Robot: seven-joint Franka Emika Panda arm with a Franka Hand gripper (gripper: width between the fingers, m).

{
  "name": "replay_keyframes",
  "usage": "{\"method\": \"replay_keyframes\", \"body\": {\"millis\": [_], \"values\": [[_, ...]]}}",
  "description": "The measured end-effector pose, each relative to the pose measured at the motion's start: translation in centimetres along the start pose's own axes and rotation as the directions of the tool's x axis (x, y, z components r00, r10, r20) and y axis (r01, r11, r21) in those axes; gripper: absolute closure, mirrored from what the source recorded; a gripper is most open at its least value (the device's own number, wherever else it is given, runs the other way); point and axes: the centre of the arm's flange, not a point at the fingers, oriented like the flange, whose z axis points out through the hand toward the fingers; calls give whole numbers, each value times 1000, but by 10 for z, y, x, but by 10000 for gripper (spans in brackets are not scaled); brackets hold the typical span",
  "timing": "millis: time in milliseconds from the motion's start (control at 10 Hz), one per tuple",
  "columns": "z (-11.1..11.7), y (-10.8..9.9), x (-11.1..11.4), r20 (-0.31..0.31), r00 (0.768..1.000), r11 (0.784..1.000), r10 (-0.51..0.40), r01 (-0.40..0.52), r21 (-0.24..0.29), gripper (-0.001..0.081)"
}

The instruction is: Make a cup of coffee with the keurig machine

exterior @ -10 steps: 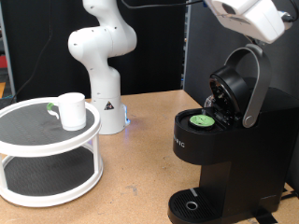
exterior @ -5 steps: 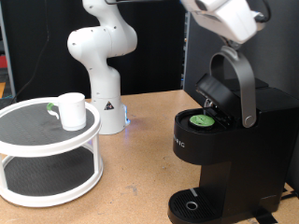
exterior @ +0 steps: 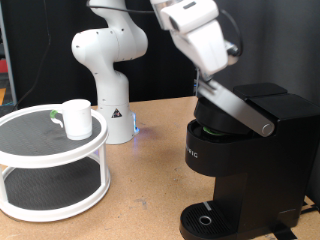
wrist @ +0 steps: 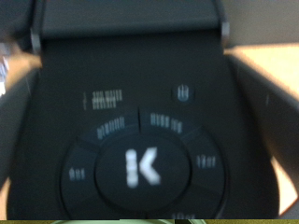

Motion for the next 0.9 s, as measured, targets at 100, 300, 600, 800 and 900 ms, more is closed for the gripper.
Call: {"method": "replay_keyframes", "body": {"millis": [100,300,600,800,900], "values": [[10,9,-9,14,1000,1000,2,-1,-20,799],[35,25,-25,43,999,999,4,-1,-52,799],[57,42,-39,53,999,997,5,0,-80,799],[63,48,-44,54,999,996,-1,6,-87,799],[63,49,-46,53,999,996,-3,7,-86,799]]}}
